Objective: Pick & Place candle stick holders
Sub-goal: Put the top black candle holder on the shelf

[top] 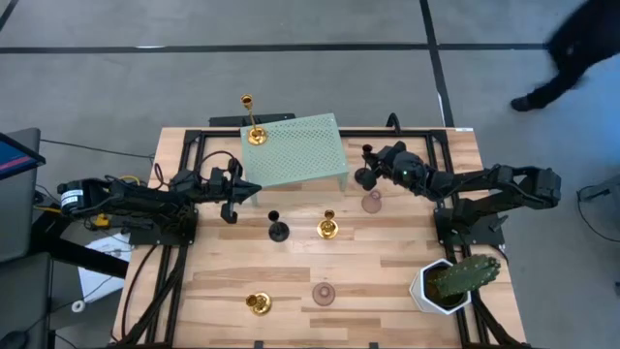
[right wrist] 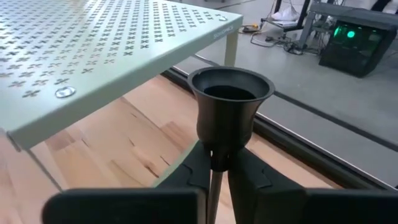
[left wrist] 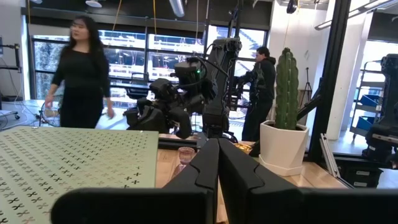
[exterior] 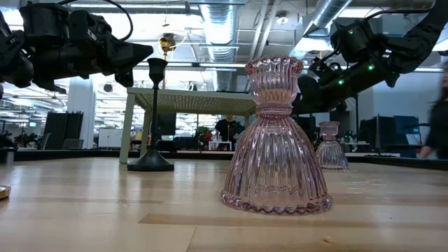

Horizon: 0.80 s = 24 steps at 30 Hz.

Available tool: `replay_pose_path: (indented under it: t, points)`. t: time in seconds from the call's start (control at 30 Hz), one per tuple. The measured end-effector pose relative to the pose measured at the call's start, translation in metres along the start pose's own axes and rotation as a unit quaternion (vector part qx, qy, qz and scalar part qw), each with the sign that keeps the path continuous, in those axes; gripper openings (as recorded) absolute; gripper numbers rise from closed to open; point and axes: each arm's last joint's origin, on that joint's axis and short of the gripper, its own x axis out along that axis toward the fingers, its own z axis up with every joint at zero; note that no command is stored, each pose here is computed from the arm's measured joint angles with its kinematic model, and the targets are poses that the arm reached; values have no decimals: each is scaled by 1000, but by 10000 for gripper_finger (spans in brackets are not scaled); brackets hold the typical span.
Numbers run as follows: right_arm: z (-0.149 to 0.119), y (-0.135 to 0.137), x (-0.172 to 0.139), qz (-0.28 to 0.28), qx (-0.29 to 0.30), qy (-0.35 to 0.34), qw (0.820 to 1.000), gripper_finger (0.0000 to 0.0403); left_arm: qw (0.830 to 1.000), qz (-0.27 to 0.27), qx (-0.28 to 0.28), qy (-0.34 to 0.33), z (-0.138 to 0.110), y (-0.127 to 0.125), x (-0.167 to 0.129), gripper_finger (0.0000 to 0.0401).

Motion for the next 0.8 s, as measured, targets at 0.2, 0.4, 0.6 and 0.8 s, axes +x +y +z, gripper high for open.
replay_pose_path:
  t: [0.2, 0.4, 0.6, 0.8]
  points:
    - [3, 0, -2, 2, -5, -7, 1000, 18, 1000, 0, 0, 0, 0, 0, 0, 10]
    - [16, -2, -13, 5, -1, -42, 999, 18, 1000, 0, 0, 0, 0, 0, 0, 10]
    - [38, -6, -30, 8, 3, -55, 998, 18, 1000, 0, 0, 0, 0, 0, 0, 10]
    - [84, -1, -46, 19, -27, -35, 999, 18, 1000, 0, -9, 0, 0, 0, 0, 10]
